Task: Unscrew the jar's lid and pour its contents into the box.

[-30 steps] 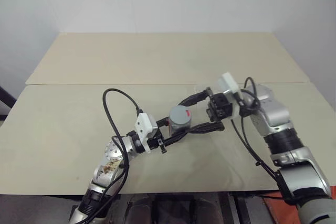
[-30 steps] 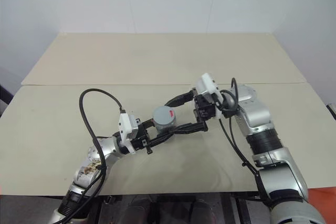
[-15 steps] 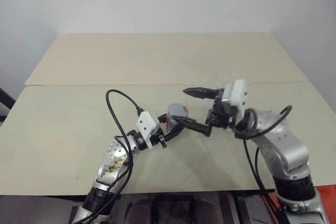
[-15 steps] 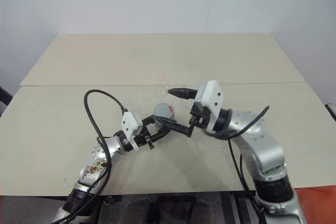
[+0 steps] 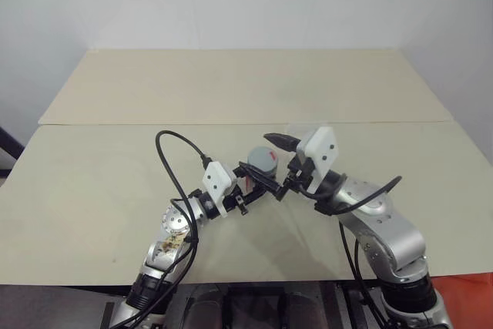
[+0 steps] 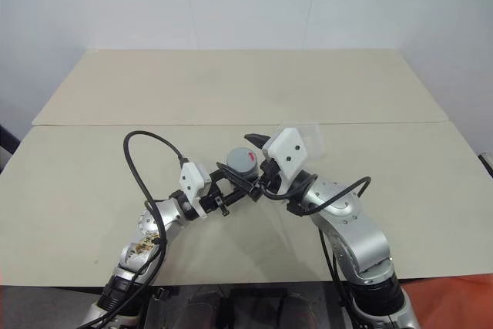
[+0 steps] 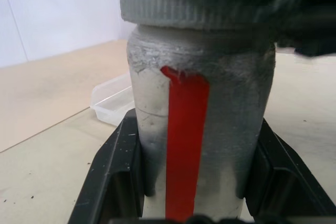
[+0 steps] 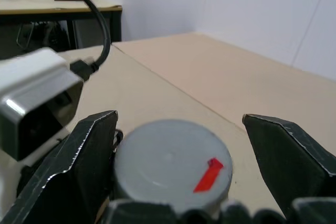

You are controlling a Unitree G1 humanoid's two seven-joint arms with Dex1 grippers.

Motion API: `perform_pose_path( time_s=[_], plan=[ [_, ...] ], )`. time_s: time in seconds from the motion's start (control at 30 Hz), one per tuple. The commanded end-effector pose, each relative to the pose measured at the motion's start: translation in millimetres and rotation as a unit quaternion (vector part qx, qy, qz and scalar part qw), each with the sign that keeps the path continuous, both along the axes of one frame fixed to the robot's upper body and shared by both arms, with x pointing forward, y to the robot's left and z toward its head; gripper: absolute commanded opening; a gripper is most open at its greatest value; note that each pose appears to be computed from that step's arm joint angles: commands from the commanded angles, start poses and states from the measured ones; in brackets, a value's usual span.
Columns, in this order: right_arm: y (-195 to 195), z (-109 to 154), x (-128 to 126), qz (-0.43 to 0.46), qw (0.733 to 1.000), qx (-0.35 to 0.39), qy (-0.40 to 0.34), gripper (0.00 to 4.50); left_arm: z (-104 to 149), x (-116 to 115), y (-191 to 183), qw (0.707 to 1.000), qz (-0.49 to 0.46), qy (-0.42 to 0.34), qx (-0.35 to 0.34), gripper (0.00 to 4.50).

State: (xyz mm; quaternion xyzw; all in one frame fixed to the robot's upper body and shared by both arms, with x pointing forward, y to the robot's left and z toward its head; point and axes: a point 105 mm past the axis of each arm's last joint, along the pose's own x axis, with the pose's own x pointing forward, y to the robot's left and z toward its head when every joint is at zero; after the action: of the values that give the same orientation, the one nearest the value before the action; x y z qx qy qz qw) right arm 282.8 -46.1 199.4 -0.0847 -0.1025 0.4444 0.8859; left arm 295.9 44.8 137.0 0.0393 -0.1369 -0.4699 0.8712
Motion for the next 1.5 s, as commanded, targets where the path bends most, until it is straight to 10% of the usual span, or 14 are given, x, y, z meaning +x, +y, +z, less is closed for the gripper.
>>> perform_pose_path(
  time_s=[0.03,1.5],
  plan=[
    [3,12,-1,-0.002,0.999,0.009,-0.032,4.45,12,-2,-2,1.000,-0.004,-0.026,-0.009,1.98],
    [-63,-1,-1,-0.099,0.994,-0.038,-0.030,4.50,-2,11,13,1.000,-0.008,0.005,0.011,1.97]
  ],
)
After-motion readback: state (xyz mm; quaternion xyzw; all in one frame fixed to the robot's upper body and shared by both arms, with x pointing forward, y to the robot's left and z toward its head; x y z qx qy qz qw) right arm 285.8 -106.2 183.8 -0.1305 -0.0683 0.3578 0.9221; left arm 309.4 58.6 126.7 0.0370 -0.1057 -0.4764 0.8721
